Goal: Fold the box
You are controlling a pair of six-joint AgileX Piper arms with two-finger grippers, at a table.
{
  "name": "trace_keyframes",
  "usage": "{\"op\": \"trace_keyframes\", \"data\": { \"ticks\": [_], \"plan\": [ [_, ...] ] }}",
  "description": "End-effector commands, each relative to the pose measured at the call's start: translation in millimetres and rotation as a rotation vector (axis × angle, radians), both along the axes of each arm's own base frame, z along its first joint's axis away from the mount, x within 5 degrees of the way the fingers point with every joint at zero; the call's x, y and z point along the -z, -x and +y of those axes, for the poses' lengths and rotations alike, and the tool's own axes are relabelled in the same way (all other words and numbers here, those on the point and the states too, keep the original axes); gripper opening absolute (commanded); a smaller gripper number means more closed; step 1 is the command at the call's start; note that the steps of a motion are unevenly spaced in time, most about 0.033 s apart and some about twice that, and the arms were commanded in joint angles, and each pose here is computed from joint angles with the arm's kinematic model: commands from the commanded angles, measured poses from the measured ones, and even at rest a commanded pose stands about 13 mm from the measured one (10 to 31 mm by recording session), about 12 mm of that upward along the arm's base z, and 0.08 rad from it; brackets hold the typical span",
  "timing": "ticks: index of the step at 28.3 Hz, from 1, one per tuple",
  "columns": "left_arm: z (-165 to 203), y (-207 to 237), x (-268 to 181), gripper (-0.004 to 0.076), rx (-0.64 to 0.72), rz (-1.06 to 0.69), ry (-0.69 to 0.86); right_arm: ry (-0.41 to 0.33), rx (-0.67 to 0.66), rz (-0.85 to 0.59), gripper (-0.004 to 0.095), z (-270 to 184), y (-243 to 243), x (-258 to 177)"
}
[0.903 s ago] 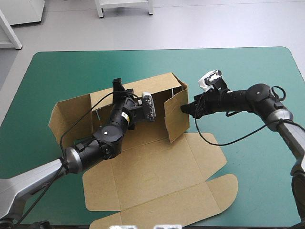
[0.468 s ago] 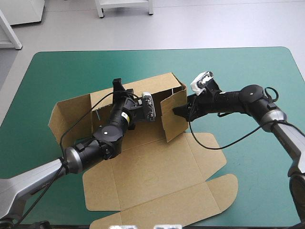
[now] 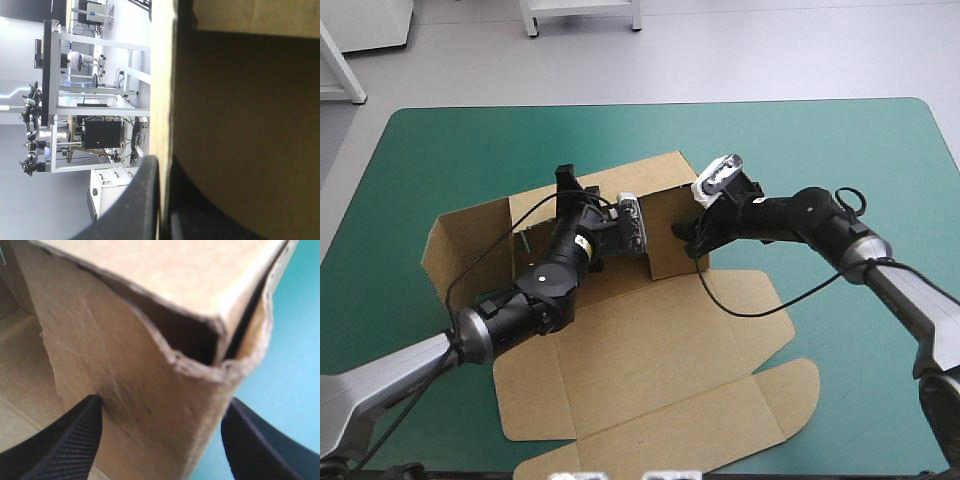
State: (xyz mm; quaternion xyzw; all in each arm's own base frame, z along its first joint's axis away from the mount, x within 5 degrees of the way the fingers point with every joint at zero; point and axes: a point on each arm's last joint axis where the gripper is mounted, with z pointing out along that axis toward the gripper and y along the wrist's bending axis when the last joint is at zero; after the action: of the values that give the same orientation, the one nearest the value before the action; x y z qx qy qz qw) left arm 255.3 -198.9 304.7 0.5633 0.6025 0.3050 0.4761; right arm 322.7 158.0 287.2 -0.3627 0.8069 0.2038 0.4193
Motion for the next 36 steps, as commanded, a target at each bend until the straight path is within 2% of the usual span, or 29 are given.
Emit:
{"op": "trace_keyframes", "data": {
  "ticks": [1,4,7,9,13,14,24,27,33,36],
  "plan": [
    [4,2,-21,-0.0009,-0.016,-0.042,0.071,-0.036,0.075,-0.128,0.0588,4,0,-26],
    [4,2,-21,-0.0009,-0.017,-0.042,0.071,-0.040,0.122,-0.171,0.0546,7,-2,-29],
    [4,2,-21,-0.0009,-0.022,-0.041,0.079,-0.042,0.134,-0.179,0.0451,7,-3,-29],
    [4,2,-21,-0.0008,-0.023,-0.040,0.081,-0.045,0.135,-0.175,0.0340,7,-3,-29],
    [4,2,-21,-0.0008,-0.021,-0.040,0.082,-0.044,0.113,-0.159,0.0028,9,-1,-28],
    [4,2,-21,-0.0009,-0.021,-0.040,0.082,-0.044,0.108,-0.155,-0.0012,9,0,-28],
    [3,3,-21,0.0003,-0.016,-0.038,0.084,-0.046,0.095,-0.143,0.0001,10,1,-27],
    [1,3,-20,0.0101,0.002,-0.029,0.096,-0.053,0.101,-0.135,0.0001,10,1,-27],
    [-11,12,-24,0.0426,0.039,-0.027,0.153,-0.058,0.107,-0.131,0.0001,10,1,-27],
    [-19,20,-27,0.0442,0.054,-0.035,0.154,-0.069,0.131,-0.132,0.0001,9,-1,-28]
  ]
}}
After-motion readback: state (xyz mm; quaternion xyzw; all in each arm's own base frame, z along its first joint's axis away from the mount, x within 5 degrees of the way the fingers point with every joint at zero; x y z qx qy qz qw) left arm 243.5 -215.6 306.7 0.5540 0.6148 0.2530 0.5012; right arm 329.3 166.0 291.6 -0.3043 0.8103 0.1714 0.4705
